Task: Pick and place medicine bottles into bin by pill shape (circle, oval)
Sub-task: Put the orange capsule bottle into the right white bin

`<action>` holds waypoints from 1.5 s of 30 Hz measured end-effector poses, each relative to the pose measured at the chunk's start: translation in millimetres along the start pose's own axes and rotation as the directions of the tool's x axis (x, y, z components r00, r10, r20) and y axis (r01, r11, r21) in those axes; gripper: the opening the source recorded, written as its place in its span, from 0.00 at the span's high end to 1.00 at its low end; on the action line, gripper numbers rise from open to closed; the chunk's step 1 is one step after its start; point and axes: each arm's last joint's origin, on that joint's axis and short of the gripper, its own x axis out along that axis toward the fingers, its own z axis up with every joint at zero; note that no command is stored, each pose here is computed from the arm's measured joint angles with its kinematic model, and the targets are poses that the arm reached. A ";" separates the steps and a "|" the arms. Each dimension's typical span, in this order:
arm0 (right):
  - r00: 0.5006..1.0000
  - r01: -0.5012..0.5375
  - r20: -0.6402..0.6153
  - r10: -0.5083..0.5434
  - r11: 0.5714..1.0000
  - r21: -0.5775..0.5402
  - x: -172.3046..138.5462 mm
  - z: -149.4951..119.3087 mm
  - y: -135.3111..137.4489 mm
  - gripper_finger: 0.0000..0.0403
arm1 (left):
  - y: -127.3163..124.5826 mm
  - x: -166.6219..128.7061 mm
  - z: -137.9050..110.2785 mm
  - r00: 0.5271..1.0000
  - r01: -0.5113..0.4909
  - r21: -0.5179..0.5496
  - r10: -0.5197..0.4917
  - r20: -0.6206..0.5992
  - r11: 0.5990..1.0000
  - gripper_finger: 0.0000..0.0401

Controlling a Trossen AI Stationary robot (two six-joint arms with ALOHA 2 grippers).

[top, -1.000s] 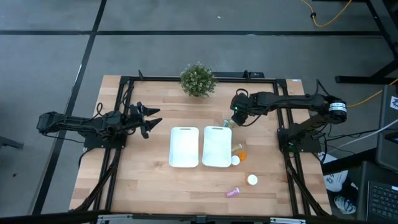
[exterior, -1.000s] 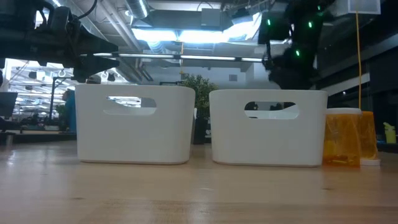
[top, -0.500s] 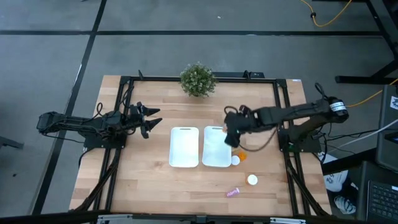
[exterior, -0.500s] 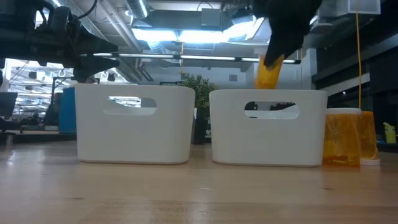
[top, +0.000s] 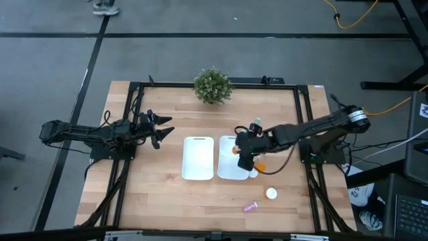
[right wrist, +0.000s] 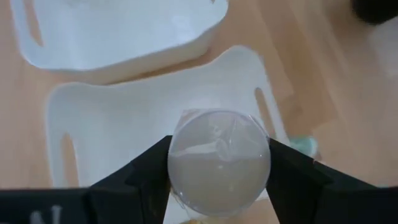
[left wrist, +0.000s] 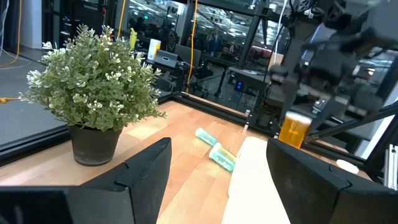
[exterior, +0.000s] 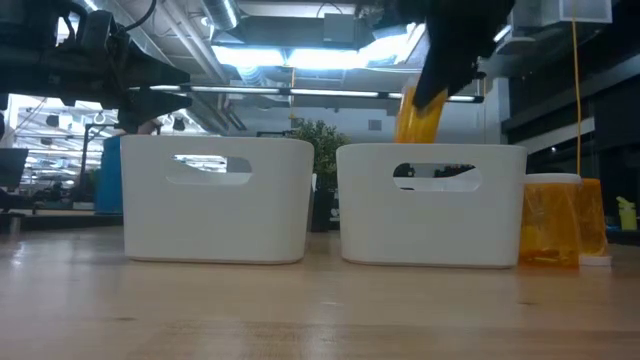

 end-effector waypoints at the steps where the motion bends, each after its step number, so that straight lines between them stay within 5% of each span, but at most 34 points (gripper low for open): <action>1: 1.000 0.004 -0.007 -0.004 1.000 -0.015 7.6 0.6 1.4 0.46 | 0.0 0.0 -0.1 1.000 0.000 0.001 0.000 -0.001 1.000 0.36; 7: 0.998 -0.048 -0.048 0.045 0.996 -0.071 47.8 6.8 6.3 0.46 | 0.0 0.0 0.0 1.000 0.000 0.000 0.000 0.000 1.000 0.36; 18: 0.993 0.018 -0.120 -0.023 0.999 -0.049 89.8 6.9 -8.4 0.46 | 0.0 0.0 -0.1 1.000 0.000 0.004 0.000 -0.001 1.000 0.36; 45: 0.994 -0.024 -0.103 0.022 0.999 -0.025 76.0 22.8 -6.1 0.39 | 0.0 0.0 0.0 1.000 0.000 0.003 0.000 0.000 1.000 0.36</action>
